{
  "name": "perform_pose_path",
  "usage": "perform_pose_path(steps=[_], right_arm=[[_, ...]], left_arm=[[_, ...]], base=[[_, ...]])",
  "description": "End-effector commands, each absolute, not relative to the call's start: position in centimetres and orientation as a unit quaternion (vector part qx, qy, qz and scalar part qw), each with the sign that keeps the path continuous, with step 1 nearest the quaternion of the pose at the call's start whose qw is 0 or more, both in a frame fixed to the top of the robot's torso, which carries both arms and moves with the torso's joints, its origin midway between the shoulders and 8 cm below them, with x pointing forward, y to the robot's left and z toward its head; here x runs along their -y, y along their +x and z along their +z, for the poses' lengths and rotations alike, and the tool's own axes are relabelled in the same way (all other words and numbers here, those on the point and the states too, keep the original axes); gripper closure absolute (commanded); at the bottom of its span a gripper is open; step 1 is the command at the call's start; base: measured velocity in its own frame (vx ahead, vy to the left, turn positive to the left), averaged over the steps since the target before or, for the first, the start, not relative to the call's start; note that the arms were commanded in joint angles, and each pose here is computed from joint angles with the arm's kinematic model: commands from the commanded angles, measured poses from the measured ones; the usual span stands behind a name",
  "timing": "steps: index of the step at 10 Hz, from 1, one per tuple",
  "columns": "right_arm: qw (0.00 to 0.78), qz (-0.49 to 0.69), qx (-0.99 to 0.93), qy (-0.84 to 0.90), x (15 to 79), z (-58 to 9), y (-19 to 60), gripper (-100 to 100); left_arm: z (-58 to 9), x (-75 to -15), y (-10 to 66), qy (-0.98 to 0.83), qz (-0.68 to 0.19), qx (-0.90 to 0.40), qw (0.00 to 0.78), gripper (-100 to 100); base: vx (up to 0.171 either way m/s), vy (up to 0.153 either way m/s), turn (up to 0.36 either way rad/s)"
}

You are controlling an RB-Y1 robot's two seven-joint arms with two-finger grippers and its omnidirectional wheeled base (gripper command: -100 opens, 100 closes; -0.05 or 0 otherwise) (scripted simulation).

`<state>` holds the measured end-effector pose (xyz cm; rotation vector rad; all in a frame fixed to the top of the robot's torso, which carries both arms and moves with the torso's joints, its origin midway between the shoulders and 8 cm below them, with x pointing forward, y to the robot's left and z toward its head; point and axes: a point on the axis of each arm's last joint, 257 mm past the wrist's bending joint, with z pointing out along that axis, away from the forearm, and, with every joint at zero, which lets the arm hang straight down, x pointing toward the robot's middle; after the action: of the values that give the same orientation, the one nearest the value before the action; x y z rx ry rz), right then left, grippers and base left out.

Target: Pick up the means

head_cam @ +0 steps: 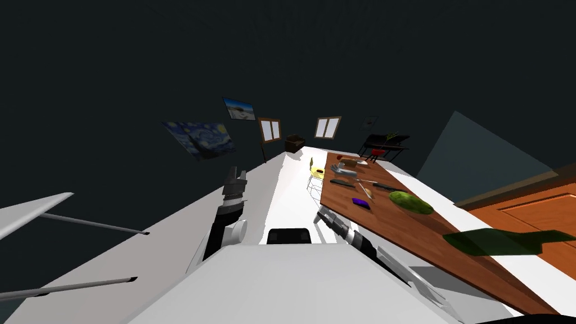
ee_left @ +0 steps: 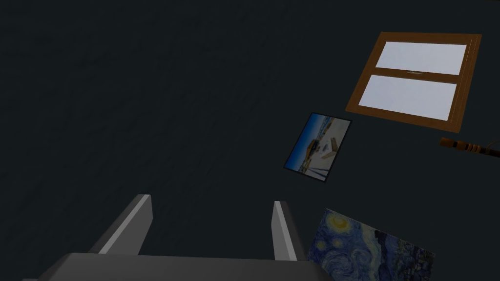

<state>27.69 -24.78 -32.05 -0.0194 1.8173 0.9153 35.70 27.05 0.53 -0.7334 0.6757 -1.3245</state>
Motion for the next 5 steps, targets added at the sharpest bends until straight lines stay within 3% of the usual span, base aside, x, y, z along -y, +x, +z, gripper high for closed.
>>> perform_pose_path(steps=[1,5], right_arm=[[0.5,0.361,-0.787,-0.029,26.3,-34.4,26.3,-100],[0.465,0.327,-0.821,-0.048,29.1,-37.6,24.2,-100]], left_arm=[[0.5,-27.0,35.7,-0.326,-0.589,-0.3,0.676,0],[0.5,-27.0,35.7,-0.326,-0.589,-0.3,0.676,0]], base=[[0.006,0.027,0.142],[0.022,0.024,0.068]])
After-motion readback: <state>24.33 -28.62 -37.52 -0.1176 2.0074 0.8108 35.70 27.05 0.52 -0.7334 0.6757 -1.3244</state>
